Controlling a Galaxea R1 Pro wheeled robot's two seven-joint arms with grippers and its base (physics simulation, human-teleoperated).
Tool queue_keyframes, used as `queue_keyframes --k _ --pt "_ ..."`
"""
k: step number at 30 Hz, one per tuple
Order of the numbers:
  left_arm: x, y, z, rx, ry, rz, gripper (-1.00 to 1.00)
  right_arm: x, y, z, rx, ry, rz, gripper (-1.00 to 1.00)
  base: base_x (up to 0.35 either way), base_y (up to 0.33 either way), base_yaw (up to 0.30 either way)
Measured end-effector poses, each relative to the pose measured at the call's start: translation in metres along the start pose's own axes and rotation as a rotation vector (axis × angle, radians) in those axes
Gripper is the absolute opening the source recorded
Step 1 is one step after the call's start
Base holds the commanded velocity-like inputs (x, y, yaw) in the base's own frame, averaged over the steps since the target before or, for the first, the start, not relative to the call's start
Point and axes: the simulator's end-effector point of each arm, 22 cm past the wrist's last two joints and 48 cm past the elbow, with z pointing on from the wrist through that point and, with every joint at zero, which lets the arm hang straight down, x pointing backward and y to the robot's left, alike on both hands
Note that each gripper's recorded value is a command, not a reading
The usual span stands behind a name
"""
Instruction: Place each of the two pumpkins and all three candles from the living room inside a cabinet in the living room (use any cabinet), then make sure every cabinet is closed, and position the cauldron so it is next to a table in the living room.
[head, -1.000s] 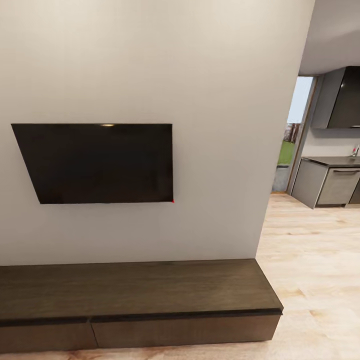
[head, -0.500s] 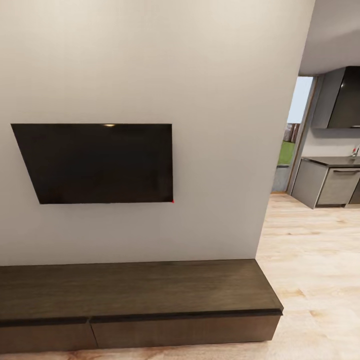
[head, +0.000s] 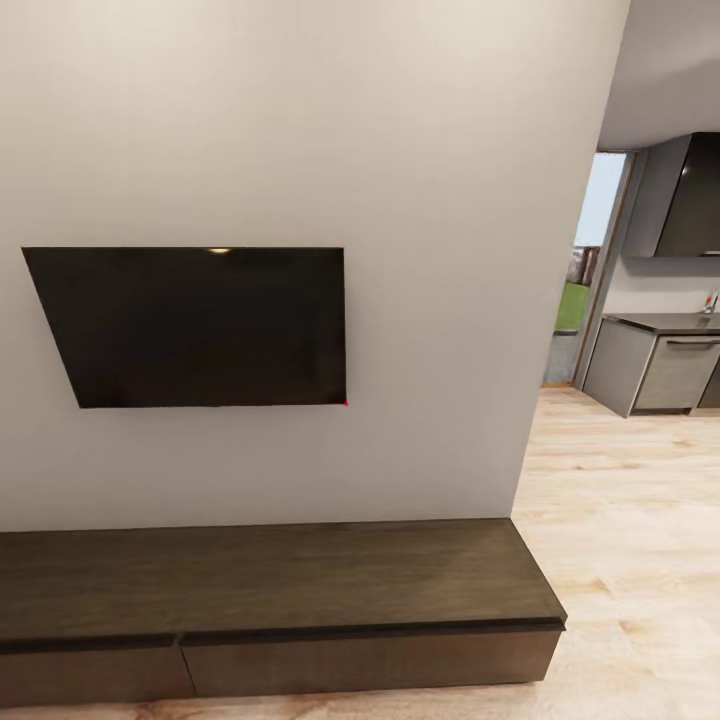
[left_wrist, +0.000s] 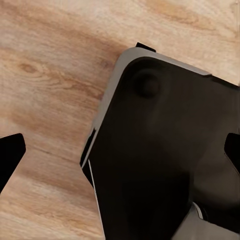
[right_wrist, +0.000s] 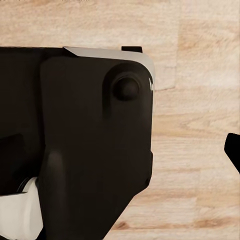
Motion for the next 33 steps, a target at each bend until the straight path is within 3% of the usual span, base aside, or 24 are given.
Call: queue_keyframes --k 12,19,23,31,33 --pt "-0.006 -0.003 0.004 0.004 -0.011 0.002 1.00 -0.005 -0.001 0.004 0.006 -0.007 0.004 1.00 0.000 0.000 0.000" --pt "-0.040 -0.007 0.012 0.014 -0.077 0.001 1.00 -0.023 -0.002 0.011 0.013 -0.038 0.006 1.00 0.000 0.000 0.000" --pt "-0.046 -0.007 0.016 0.016 -0.087 0.000 1.00 -0.026 -0.003 0.015 0.015 -0.042 0.009 1.00 0.000 0.000 0.000" --pt "-0.046 -0.011 0.025 0.022 -0.061 0.001 1.00 -0.050 -0.003 0.023 0.014 -0.078 0.011 1.00 0.000 0.000 0.000" --pt "-0.067 -0.022 0.027 0.040 -0.055 0.001 1.00 -0.074 -0.003 0.024 0.014 -0.112 0.013 1.00 0.000 0.000 0.000"
